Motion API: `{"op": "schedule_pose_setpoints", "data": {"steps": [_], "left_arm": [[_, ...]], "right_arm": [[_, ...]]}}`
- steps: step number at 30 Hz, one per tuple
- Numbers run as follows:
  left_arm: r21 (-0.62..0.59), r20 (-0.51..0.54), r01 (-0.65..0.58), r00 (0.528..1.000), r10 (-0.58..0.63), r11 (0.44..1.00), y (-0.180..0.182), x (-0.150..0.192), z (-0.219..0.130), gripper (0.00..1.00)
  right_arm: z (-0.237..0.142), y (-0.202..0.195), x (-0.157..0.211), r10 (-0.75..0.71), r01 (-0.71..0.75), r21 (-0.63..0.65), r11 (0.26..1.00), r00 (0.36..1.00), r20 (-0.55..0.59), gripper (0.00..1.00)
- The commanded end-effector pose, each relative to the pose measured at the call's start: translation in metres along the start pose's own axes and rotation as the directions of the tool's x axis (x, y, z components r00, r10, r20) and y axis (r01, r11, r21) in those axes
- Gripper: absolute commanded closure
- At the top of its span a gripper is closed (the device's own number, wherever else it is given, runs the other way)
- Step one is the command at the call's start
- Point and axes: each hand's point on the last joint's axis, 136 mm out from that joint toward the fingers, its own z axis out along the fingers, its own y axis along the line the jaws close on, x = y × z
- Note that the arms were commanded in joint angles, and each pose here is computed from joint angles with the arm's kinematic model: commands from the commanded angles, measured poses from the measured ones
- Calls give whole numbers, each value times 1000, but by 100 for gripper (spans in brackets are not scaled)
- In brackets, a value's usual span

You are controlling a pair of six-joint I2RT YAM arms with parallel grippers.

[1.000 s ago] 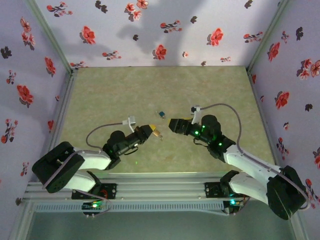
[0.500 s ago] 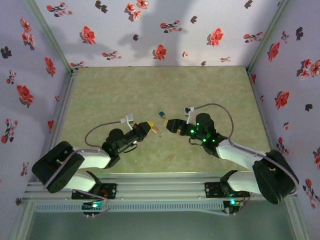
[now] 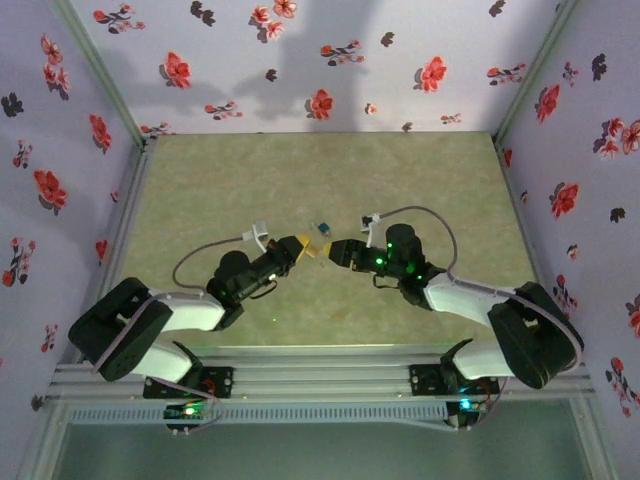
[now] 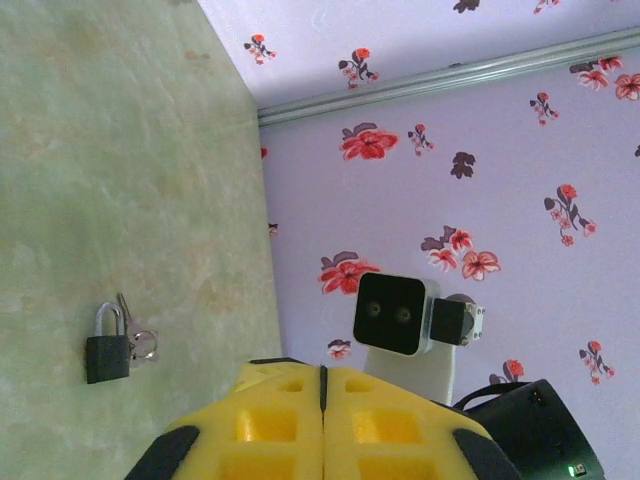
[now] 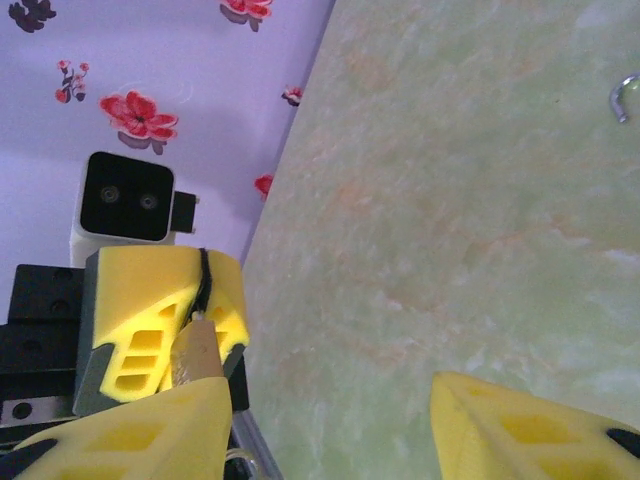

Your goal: Lock with the key

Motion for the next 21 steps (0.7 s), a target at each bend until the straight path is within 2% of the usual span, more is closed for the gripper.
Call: {"op": "schedule_pose_setpoints", "data": {"steps": [1, 21], "left_arm": [[45, 32, 16, 999, -17, 999, -12, -10, 4, 100], [23, 64, 60, 996, -61, 998, -2, -19, 4, 100]], "right_arm": [[2, 22, -13, -26, 27, -79, 996, 1000, 16, 47], [8, 30, -5, -47, 42, -123, 992, 998, -33, 53]]}}
